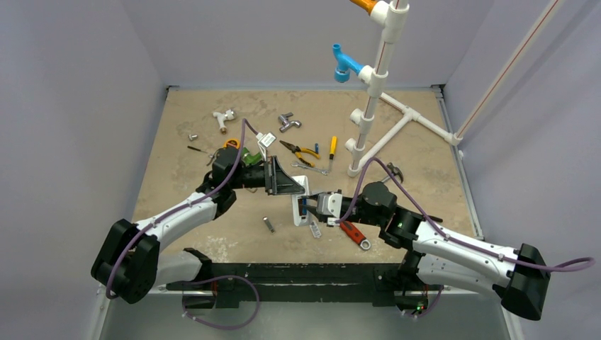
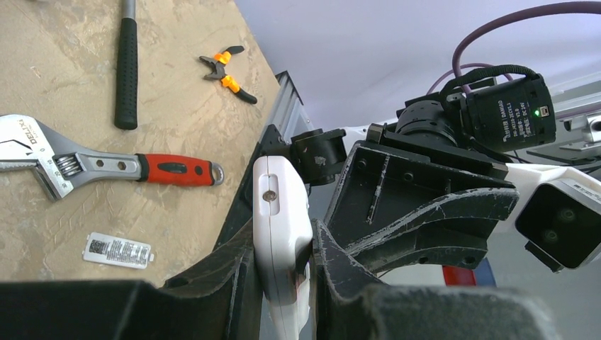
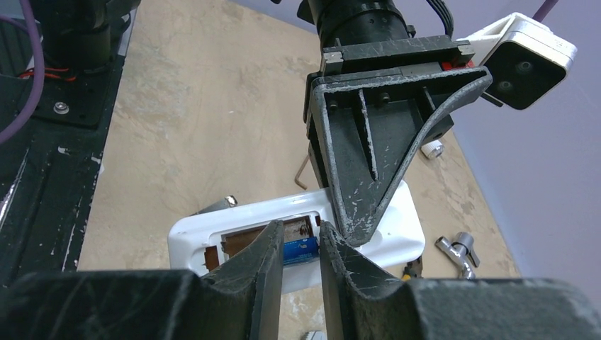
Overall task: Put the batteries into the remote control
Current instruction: Load the battery into the remote control.
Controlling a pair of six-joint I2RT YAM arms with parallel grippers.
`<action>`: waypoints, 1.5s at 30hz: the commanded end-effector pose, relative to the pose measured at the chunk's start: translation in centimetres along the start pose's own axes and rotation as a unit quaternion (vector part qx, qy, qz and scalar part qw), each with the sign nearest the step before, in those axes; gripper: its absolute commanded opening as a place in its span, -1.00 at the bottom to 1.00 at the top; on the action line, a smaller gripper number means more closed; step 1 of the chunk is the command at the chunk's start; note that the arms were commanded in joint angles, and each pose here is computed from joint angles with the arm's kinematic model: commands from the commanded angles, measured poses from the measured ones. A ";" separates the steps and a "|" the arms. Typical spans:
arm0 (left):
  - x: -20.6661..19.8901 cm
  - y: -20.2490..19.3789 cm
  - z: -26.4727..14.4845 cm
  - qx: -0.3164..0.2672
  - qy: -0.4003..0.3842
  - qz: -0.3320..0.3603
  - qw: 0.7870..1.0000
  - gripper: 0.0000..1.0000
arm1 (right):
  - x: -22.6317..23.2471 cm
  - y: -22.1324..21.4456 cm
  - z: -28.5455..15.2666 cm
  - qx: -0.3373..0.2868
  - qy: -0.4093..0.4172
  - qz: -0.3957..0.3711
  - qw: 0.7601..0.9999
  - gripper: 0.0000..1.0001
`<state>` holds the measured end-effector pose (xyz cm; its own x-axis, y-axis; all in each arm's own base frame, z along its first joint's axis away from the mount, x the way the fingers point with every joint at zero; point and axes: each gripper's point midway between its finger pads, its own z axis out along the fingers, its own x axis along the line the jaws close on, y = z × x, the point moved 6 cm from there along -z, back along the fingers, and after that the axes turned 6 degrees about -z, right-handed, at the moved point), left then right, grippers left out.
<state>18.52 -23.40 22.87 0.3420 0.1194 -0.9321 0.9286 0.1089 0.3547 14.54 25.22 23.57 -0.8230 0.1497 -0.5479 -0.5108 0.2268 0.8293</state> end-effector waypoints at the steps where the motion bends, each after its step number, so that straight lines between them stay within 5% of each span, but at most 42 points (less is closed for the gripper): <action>1: -2.5 1.3 0.3 -0.010 -0.037 0.052 0.998 -1.00 | 0.0 -0.2 -0.2 0.020 0.009 -0.010 1.000 -0.59; 45: -6.7 2.1 -0.4 -0.018 -0.085 0.081 0.993 -1.00 | 3.0 -3.7 -1.4 0.076 0.055 0.006 0.996 -0.62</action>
<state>18.45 -23.80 23.95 0.3536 0.1024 -0.9298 0.9267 0.0970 0.3631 14.26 24.79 23.91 -0.8007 0.1231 -0.5863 -0.5511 0.2324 0.8014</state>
